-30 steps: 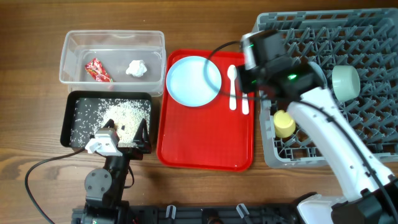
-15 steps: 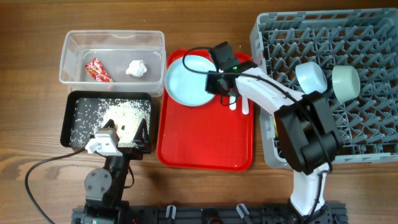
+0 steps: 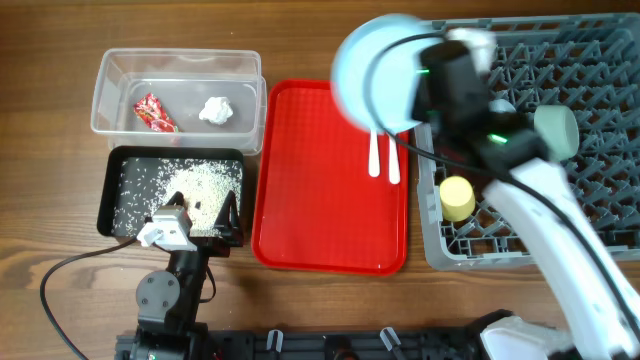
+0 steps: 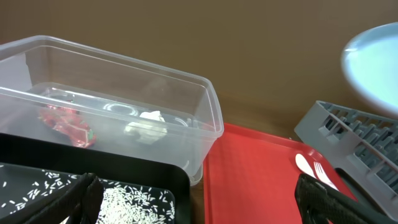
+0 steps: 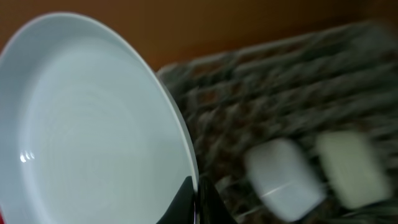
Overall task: Sort waste into correct bins and load items into the dishwasher rack
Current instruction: 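Grasp the light-blue plate with the right gripper and stand it in the rack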
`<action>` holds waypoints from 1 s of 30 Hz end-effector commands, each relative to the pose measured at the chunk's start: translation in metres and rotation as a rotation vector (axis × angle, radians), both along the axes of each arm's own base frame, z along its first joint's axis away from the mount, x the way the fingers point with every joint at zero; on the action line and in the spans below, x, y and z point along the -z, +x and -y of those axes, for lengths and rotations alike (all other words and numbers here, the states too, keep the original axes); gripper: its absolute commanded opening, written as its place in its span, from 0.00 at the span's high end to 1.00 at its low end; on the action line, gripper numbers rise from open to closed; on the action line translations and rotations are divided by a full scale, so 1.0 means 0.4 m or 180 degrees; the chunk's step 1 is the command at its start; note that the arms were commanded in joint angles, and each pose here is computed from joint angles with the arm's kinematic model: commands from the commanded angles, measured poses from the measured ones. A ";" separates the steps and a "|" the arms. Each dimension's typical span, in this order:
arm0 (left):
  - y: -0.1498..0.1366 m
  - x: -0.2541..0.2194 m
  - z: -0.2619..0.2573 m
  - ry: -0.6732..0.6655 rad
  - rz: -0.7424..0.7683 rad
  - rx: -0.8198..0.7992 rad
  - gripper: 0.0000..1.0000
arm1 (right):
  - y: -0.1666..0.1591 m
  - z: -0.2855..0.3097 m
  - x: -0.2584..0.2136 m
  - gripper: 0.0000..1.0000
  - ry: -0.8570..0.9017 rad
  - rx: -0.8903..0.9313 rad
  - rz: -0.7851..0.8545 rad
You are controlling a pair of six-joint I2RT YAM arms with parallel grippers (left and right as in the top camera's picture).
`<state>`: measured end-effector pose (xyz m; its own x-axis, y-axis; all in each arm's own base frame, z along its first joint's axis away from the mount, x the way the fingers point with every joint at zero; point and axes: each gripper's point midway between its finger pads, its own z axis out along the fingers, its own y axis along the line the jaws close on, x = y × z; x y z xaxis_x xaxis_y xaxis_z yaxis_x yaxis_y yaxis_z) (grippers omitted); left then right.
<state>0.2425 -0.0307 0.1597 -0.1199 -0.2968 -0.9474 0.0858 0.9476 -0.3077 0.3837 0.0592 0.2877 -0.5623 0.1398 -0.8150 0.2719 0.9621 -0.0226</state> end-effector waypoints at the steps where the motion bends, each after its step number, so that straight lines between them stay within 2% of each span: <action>1: 0.000 0.004 0.001 0.0014 0.0007 0.0016 0.00 | 0.003 0.240 -0.138 0.96 -0.0879 0.0593 0.0350; 6: 0.000 0.004 0.001 0.0014 0.0007 0.0016 0.00 | 0.085 0.390 -0.118 0.96 -0.1630 0.0711 0.0071; 9: 0.000 0.004 0.001 0.0014 0.0007 0.0016 0.00 | 0.113 0.508 -0.057 0.95 -0.2011 0.1181 -0.0260; 11: 0.000 0.004 0.001 0.0014 0.0007 0.0016 0.00 | 0.150 0.546 -0.002 0.96 -0.2370 0.1003 -0.0628; 13: 0.000 0.004 0.001 0.0014 0.0007 0.0016 0.00 | 0.184 0.574 0.024 0.96 -0.2743 0.1095 -0.0832; 15: 0.000 0.004 0.001 0.0014 0.0007 0.0016 0.00 | 0.216 0.577 0.047 0.96 -0.2982 0.0953 -0.0981; 18: 0.000 0.004 0.001 0.0014 0.0007 0.0016 0.00 | 0.246 0.562 0.098 0.96 -0.3087 0.0757 -0.1128; 22: 0.000 0.004 0.001 0.0014 0.0007 0.0016 0.00 | 0.283 0.495 0.130 0.95 -0.3075 0.0473 -0.1064; 25: 0.000 0.004 0.001 0.0014 0.0007 0.0016 0.00 | 0.307 0.424 0.128 0.88 -0.3073 0.0288 -0.0922; 27: 0.000 0.004 0.001 0.0014 0.0007 0.0016 0.00 | 0.311 0.392 0.126 0.96 -0.3096 0.0238 -0.0895; 30: 0.000 0.004 0.001 0.0014 0.0007 0.0016 0.00 | 0.302 0.397 0.121 0.96 -0.3133 0.0328 -0.0932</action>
<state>0.2426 -0.0307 0.1595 -0.1206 -0.2967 -0.9473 0.0856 0.9476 -0.3077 0.4987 -0.1015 0.2625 -0.7607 -0.4501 -0.4677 0.2606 0.4482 -0.8551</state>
